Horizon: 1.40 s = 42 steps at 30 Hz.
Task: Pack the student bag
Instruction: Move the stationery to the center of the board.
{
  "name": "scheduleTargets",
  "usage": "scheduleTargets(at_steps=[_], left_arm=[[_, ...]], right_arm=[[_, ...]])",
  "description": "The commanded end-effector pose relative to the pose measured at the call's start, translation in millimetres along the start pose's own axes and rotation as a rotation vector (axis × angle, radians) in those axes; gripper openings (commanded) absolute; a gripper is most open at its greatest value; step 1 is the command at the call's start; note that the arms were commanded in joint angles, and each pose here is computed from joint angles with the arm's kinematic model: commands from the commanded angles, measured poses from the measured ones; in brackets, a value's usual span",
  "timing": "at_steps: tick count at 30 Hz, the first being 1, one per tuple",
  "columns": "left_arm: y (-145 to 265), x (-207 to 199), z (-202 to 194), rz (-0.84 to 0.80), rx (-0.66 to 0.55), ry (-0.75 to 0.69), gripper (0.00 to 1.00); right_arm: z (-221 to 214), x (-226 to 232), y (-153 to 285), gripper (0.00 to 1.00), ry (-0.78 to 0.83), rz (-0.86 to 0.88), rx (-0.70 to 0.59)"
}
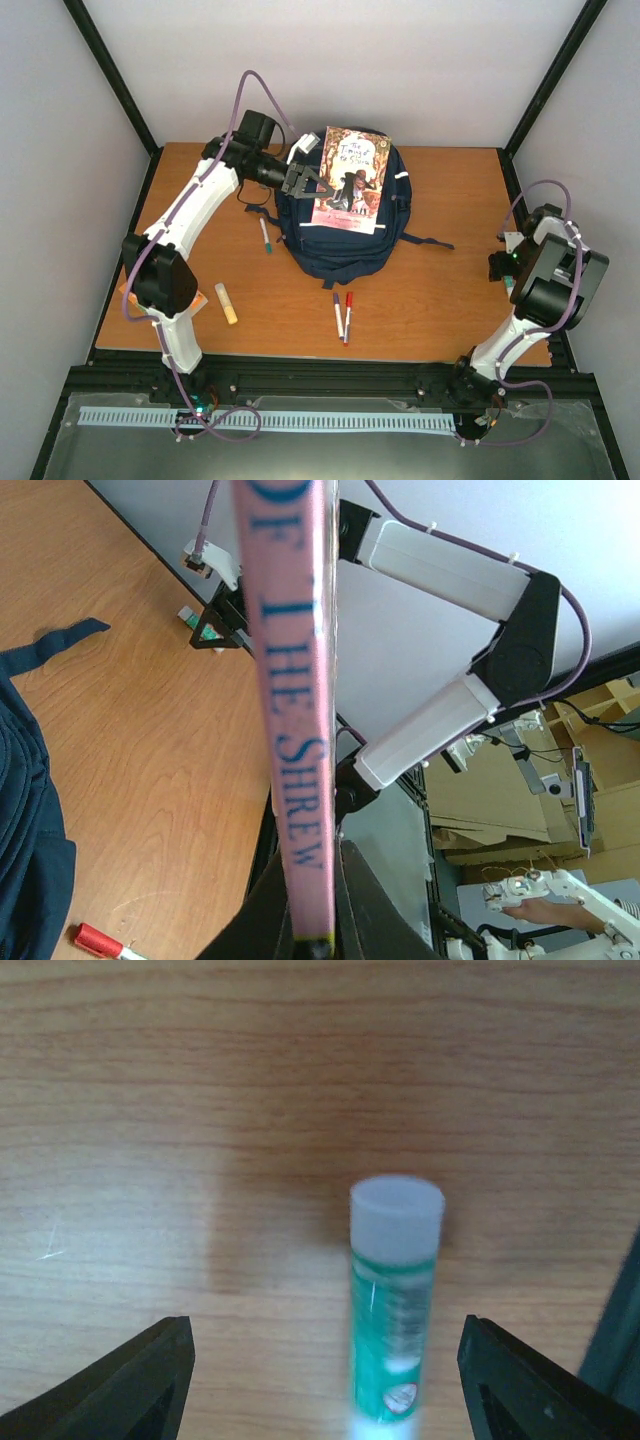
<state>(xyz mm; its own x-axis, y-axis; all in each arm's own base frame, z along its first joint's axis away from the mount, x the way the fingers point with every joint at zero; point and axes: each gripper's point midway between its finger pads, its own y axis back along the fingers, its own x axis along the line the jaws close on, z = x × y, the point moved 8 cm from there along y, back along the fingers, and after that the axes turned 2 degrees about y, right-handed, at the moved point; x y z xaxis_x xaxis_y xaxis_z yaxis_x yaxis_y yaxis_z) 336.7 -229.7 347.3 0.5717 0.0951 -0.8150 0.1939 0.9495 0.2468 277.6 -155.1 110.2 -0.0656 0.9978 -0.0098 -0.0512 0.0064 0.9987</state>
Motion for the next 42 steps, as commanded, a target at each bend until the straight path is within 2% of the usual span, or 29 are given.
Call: scheduleTargets(at_steps=[1,8,11,15,20,23,29,32,37,42], left_arm=[[10.3,-22.7,3.7,-0.018,-0.027,-0.069,0.01],[9.1,-19.6,3.5,-0.026,-0.024,-0.059,0.01],[8.6,-18.3,2.9,-0.028,-0.022,-0.055,0.01],[7.9,-16.0,3.3,-0.028,-0.02,-0.051,0.01],[9.0,-19.3,2.9,-0.028,-0.02,-0.06,0.01],[10.6,-22.6,0.7,-0.018,-0.018,-0.072,0.01],[26.1,-15.3,-4.5,0.104,-0.041,-0.078,0.01],[43.5,-4.2,-3.2,0.188,-0.084,-0.046,0.01],[70.3,9.2,-2.2,0.35,-0.138,-0.037,0.01],[80.7,7.9,-4.8,0.429,-0.148,-0.068,0.01]], right_arm=[[2.7,-4.0,-9.1,0.73,-0.009,0.056,0.007],[5.6,-12.1,-15.9,0.66,-0.03,0.058,0.013],[7.2,-11.6,-13.1,0.53,-0.036,0.066,0.006],[5.2,-6.1,-10.4,0.29,-0.049,0.105,0.0],[4.7,16.5,-1.3,0.18,-0.015,0.17,-0.02],[11.1,54.6,10.5,0.14,0.096,0.227,-0.054],[20.9,179.5,28.3,0.12,0.536,0.339,-0.065],[18.5,228.2,31.6,0.12,0.715,0.363,-0.058],[8.1,292.5,26.8,0.12,0.972,0.373,-0.019],[2.1,326.1,17.4,0.13,1.084,0.406,0.042]])
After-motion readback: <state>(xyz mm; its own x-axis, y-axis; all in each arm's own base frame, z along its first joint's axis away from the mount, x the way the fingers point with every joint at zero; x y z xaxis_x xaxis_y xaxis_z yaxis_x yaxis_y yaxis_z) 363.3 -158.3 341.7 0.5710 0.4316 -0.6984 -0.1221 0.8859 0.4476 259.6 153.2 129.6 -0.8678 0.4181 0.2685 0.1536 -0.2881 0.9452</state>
